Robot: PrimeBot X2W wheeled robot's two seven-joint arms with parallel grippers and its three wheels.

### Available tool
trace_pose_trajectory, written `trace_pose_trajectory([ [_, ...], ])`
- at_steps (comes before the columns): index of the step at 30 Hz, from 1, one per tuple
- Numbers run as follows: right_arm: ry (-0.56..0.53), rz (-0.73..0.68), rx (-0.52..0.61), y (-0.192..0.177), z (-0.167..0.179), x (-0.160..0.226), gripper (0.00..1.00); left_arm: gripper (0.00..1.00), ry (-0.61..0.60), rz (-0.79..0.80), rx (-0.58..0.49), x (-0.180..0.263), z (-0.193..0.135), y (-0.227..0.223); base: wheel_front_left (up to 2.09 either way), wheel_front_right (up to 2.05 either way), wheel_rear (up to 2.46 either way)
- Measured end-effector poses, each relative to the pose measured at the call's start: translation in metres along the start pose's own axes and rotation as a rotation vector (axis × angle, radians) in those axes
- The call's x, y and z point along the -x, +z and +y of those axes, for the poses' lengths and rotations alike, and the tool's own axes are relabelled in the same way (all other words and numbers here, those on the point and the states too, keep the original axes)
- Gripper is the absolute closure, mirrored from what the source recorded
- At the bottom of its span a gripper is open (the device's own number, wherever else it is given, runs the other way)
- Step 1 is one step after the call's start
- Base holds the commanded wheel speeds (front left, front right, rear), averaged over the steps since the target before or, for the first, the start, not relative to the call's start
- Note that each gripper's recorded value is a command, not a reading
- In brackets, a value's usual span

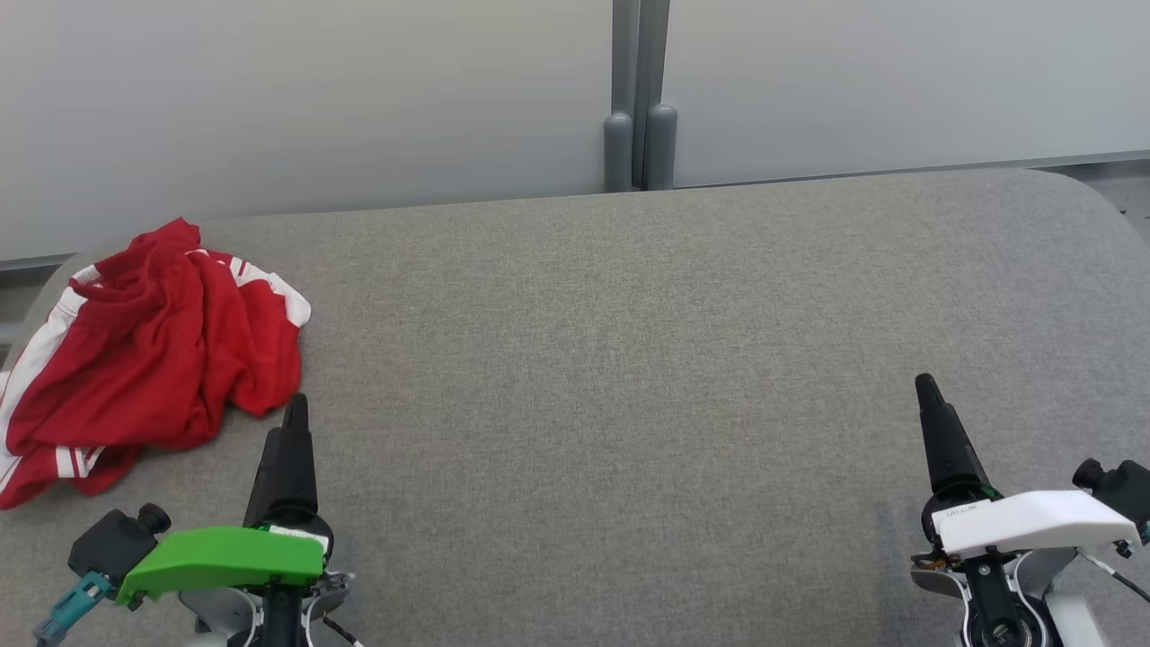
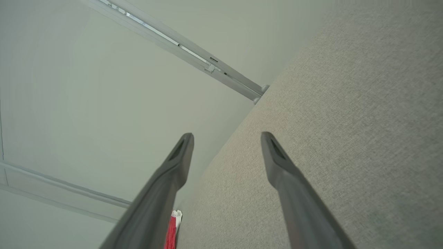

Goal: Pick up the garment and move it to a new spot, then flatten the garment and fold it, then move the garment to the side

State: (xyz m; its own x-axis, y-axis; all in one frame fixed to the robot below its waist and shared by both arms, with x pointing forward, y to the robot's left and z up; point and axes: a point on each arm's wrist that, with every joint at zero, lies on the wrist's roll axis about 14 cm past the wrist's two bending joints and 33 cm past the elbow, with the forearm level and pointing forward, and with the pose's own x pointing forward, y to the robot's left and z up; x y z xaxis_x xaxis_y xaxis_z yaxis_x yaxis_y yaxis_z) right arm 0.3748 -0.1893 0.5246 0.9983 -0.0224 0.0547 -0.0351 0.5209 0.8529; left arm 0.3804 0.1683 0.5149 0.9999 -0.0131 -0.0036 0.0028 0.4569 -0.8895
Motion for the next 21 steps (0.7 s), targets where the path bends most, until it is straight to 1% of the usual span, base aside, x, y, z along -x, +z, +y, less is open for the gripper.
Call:
trace_pose_trajectory([
  [4,0.018,0.001,0.081,-0.001,0.005,0.001,0.0,0.0,-0.003,-0.002,-0.089,0.003,0.0,-0.001,0.0,0.0,0.0],
  [5,0.027,0.0,0.118,-0.002,0.007,0.002,0.0,0.0,-0.009,0.001,-0.14,0.004,-0.002,-0.003,0.0,0.0,0.0],
  [6,0.031,0.003,0.14,-0.003,0.008,0.002,0.0,0.0,-0.014,0.0,-0.167,0.005,-0.003,-0.003,0.0,0.0,0.0],
  [11,0.056,0.005,0.233,-0.005,0.015,0.003,0.0,0.0,-0.022,0.003,-0.28,0.009,-0.003,-0.006,0.0,0.0,0.0],
  [21,0.092,0.02,0.394,-0.015,0.021,0.006,0.0,0.0,-0.032,-0.021,-0.454,0.014,-0.003,-0.003,0.0,0.0,0.0],
])
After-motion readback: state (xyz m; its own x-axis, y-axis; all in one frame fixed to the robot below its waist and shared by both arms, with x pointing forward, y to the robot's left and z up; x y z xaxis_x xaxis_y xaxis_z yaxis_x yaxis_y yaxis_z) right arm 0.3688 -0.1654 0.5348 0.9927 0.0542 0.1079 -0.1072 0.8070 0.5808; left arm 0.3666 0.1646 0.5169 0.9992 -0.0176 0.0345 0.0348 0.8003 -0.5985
